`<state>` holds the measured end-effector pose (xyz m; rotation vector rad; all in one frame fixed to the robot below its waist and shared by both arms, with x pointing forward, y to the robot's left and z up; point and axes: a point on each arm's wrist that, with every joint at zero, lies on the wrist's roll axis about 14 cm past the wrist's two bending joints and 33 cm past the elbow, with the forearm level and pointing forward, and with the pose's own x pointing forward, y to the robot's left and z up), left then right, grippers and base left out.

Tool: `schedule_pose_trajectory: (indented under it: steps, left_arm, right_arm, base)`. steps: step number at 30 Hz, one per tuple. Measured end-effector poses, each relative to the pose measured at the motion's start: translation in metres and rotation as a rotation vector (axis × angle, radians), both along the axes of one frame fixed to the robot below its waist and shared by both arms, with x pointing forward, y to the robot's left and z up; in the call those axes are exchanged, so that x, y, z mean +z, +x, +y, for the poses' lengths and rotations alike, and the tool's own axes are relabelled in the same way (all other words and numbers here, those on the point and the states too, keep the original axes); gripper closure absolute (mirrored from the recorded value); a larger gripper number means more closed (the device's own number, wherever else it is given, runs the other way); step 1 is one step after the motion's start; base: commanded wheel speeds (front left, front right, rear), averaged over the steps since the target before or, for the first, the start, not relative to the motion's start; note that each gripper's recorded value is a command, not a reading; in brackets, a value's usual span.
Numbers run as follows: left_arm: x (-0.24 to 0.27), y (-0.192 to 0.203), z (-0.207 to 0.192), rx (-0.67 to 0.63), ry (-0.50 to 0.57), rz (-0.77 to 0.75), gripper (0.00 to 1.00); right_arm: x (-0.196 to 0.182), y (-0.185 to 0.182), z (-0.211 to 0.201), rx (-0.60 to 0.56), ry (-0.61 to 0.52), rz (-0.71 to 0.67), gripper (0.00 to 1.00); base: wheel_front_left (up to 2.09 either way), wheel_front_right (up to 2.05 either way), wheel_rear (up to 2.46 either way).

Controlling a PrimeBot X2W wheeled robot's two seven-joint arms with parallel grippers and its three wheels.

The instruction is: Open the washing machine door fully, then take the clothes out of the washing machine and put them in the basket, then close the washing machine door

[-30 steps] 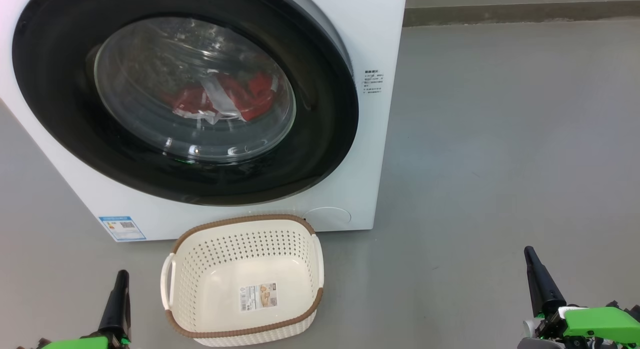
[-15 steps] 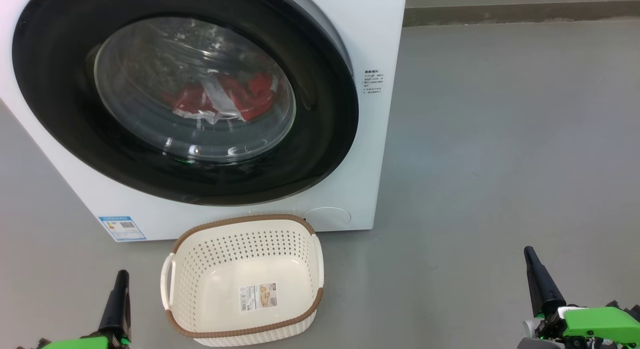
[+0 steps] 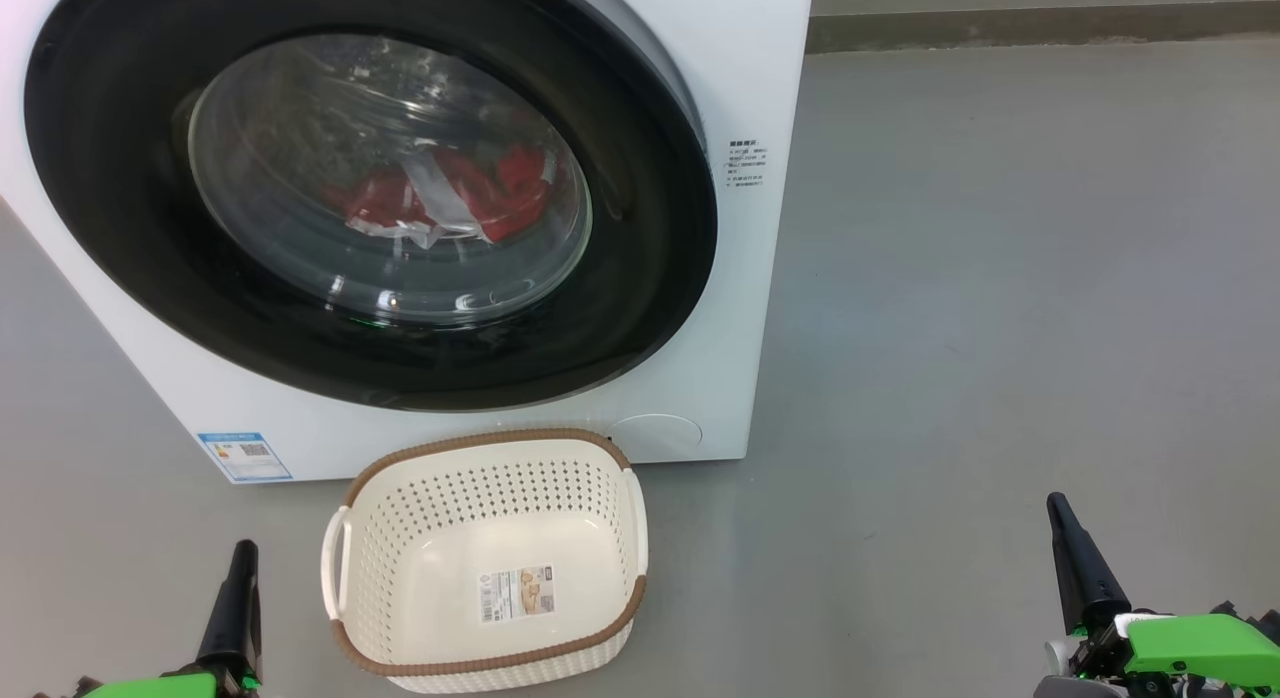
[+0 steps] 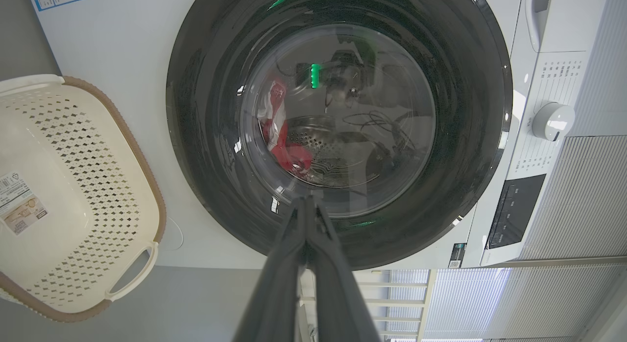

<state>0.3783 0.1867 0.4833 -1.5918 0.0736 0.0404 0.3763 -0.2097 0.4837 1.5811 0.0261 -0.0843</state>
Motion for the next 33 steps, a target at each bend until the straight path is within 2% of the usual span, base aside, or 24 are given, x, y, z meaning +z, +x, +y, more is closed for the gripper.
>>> schedule_pose_trajectory:
  steps: [11, 12, 17, 24, 29, 33]
  left_arm:
    - [0.0, 0.0, 0.0, 0.0, 0.0, 0.0, 1.0]
    - [-0.002, -0.001, -0.001, 0.0, -0.002, 0.006, 0.0]
    - [-0.033, -0.017, -0.007, -0.002, -0.026, 0.101, 0.0]
    - [-0.032, -0.018, -0.008, 0.007, -0.023, 0.096, 0.0]
    - [-0.029, -0.017, -0.007, 0.002, 0.021, 0.09, 0.0]
    - [-0.029, -0.017, -0.003, -0.001, 0.098, 0.09, 0.0]
  right_arm:
    - [0.0, 0.0, 0.0, 0.001, 0.001, 0.0, 1.0]
    - [-0.002, -0.001, 0.0, -0.001, 0.002, 0.006, 0.0]
    - [-0.033, -0.016, 0.004, -0.006, 0.026, 0.1, 0.0]
    - [-0.034, -0.018, 0.003, -0.016, 0.008, 0.104, 0.0]
    - [-0.033, -0.016, 0.006, -0.006, -0.036, 0.105, 0.0]
    - [-0.033, -0.016, 0.009, 0.003, -0.071, 0.105, 0.0]
  base:
    - [0.0, 0.0, 0.0]
    - [0.0, 0.0, 0.0]
    - [0.0, 0.0, 0.0]
    - [0.0, 0.0, 0.0]
    - [0.0, 0.0, 0.0]
    - [0.0, 0.0, 0.0]
